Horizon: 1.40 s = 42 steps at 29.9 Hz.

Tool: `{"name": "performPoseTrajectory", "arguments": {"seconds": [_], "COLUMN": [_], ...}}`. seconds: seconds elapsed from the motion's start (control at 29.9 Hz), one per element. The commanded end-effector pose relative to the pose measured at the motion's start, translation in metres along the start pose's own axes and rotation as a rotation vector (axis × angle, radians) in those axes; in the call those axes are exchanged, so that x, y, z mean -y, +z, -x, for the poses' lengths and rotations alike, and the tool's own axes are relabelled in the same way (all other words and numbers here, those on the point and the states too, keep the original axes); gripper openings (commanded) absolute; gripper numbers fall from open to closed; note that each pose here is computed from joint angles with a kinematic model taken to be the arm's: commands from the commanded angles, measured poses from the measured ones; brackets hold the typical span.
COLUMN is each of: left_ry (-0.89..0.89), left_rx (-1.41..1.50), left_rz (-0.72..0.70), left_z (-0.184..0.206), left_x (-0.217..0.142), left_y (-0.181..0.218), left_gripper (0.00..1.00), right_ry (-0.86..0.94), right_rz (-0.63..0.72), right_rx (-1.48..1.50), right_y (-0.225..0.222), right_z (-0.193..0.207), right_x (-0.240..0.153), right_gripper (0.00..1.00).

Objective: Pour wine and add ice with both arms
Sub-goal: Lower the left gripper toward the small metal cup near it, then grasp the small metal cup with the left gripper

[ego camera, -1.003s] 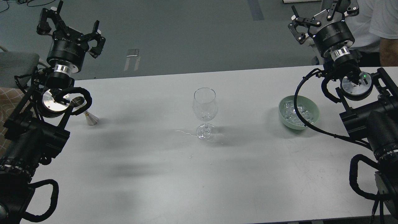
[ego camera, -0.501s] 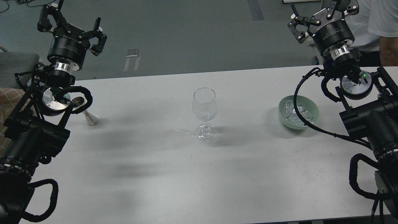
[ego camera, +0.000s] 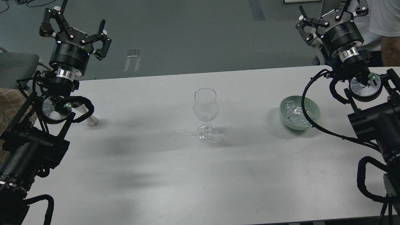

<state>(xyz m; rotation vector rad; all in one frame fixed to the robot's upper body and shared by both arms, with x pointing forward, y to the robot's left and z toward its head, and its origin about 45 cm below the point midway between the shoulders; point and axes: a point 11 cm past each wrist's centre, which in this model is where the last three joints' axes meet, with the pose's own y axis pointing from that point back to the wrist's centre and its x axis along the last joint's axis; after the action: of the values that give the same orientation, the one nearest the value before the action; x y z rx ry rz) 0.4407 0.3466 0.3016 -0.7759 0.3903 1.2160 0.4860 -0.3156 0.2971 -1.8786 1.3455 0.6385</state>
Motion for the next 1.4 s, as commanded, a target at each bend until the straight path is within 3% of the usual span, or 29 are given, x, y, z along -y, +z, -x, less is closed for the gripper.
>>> {"name": "performPoseTrajectory", "arguments": {"seconds": [0.0,0.17,0.43,0.6,0.84,1.1,1.37], "left_ry": [0.000,-0.005,0.019,0.083,0.148,0.262,0.247], "left_rx": [-0.011,-0.038,-0.081,-0.080,-0.047,-0.120,-0.195], "left_rz": [0.000,0.028,0.016,0.019,0.051,0.074,0.121], "left_z": [-0.005,-0.004,0.003,-0.001,-0.013,-0.038,-0.032], "left_x": [-0.030,-0.059,-0.153,-0.192,-0.214,-0.235,-0.236], "left_y": [0.018,0.038,0.040,0.045,0.062,0.037,0.018], "left_gripper": [0.98,0.98,0.98,0.98,0.98,0.98,0.98], "right_ry": [0.007,0.014,0.020,0.034,0.033,0.048,0.063], "right_rz": [0.002,0.004,0.006,0.006,0.011,0.019,0.025], "right_rx": [0.000,0.001,0.000,-0.012,-0.008,-0.008,-0.007], "right_y": [0.001,0.002,0.003,-0.001,0.003,0.007,0.010], "right_z": [-0.004,-0.006,-0.009,-0.015,-0.017,-0.023,-0.030], "right_x": [-0.003,-0.005,-0.008,-0.013,-0.019,-0.025,-0.033], "right_gripper": [1.00,1.00,1.00,1.00,1.00,1.00,1.00]}}
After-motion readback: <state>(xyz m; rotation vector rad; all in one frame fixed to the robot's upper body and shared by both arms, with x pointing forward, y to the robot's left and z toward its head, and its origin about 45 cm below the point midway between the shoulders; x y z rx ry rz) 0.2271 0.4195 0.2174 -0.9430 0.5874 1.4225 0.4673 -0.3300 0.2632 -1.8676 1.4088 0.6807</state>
